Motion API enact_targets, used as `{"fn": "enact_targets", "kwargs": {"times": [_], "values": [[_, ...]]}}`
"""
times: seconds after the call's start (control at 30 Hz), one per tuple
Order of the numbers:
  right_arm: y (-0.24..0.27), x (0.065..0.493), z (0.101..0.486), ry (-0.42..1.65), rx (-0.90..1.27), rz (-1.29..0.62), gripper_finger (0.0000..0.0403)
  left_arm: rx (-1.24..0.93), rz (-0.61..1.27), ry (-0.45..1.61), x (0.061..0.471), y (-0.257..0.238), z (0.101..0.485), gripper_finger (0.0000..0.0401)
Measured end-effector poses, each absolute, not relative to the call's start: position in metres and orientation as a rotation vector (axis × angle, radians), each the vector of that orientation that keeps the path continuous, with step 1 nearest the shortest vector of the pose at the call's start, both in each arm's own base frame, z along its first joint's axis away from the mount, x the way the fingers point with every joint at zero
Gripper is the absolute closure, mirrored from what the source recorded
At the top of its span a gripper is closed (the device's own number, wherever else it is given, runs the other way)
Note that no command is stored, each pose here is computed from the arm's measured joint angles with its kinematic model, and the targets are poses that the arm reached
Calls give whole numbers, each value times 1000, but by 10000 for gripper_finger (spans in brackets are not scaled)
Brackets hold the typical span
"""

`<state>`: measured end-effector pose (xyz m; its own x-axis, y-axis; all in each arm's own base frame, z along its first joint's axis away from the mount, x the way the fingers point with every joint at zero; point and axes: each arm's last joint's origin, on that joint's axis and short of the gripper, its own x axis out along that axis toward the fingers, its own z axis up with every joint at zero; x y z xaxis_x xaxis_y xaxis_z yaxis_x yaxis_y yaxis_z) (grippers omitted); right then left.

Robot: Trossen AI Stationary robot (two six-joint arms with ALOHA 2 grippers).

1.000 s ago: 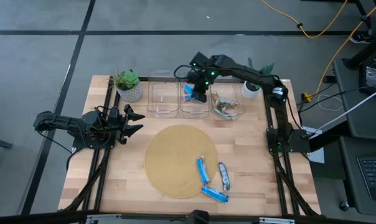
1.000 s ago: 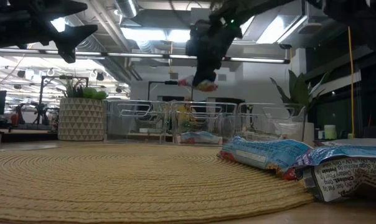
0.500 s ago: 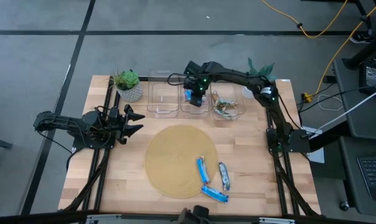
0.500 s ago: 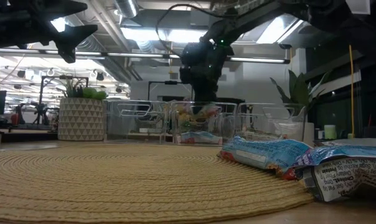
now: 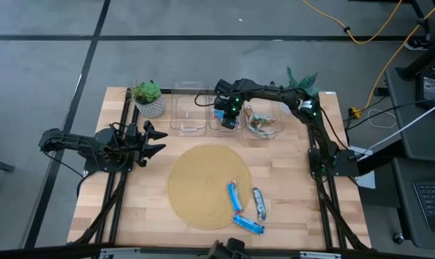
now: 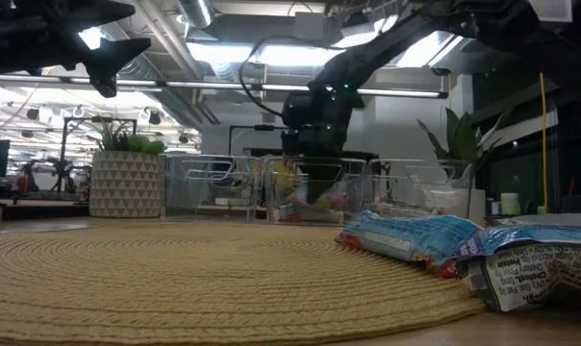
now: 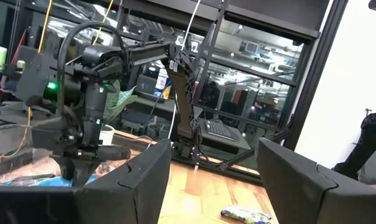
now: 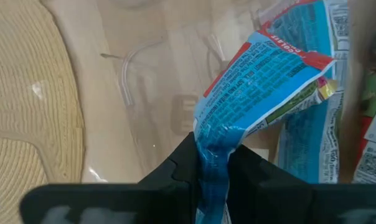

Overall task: Pick and place Granola Bars by type
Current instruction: Put the red granola bar into the middle transparent bin

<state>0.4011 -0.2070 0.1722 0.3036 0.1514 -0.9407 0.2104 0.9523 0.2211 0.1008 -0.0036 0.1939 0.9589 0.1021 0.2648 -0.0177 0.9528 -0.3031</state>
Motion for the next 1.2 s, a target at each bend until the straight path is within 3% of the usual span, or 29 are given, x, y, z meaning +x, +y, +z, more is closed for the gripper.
{"fn": "enact_targets", "kwargs": {"times": [0.6,1.2], "values": [[-209,405,171,1225,308,-46,342,-303,62,-282,101,-4,194,175],[-210,405,177,1216,297,-58,244,-304,62,-282,101,-4,194,175]]}}
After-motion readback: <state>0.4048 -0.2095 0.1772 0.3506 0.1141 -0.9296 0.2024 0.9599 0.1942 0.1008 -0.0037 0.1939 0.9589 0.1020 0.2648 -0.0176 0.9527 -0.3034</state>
